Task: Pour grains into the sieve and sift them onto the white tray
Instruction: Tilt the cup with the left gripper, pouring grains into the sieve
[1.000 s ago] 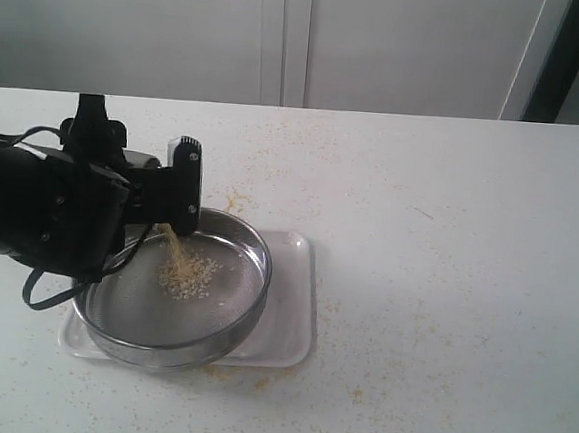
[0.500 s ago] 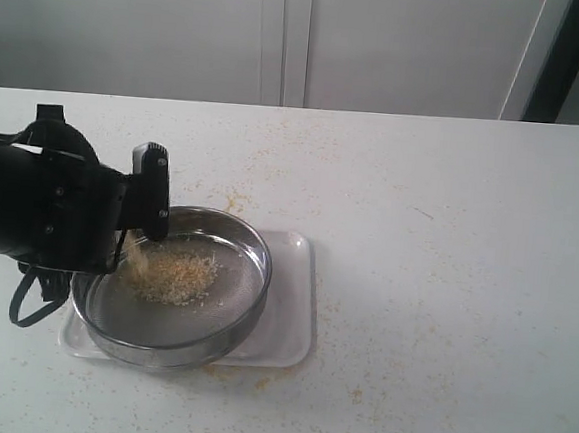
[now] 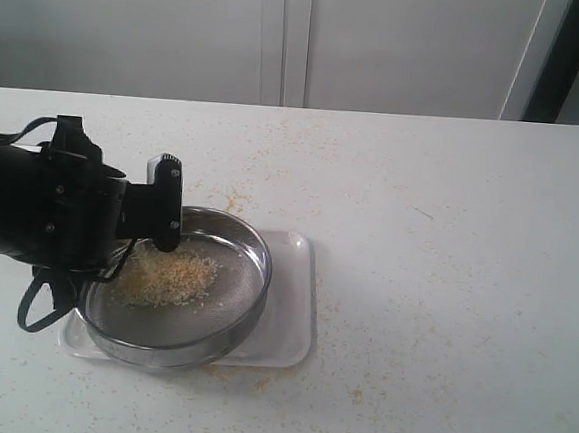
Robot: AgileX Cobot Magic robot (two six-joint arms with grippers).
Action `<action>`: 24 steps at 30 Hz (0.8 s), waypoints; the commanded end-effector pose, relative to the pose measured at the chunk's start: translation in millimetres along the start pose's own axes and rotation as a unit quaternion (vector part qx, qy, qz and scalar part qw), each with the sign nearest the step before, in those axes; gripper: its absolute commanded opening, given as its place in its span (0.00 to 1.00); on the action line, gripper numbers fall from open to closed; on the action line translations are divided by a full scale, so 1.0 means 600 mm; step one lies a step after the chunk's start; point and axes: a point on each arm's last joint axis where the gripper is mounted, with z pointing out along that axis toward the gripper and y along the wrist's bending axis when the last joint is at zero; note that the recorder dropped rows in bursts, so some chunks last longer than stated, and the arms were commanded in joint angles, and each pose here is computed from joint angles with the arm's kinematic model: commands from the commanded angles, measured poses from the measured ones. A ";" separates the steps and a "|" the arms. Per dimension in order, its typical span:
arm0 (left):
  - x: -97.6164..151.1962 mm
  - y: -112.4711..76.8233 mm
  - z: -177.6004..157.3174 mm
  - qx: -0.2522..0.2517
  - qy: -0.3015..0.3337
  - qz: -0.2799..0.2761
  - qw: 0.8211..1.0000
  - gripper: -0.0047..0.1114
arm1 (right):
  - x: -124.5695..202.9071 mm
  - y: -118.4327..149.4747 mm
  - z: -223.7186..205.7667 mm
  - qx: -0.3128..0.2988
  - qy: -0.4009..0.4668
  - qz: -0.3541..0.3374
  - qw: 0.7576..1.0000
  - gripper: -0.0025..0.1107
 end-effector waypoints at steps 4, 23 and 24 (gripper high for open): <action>-0.004 0.012 -0.006 -0.040 -0.004 0.029 0.999 0.04 | 0.000 -0.001 0.000 0.003 -0.008 0.001 1.000 0.02; -0.017 0.019 -0.022 -0.124 0.017 0.099 0.987 0.04 | 0.000 -0.001 0.000 0.003 -0.008 0.001 1.000 0.02; -0.018 0.018 -0.022 -0.121 0.012 0.114 0.986 0.04 | 0.000 -0.001 0.000 0.003 -0.008 0.001 1.000 0.02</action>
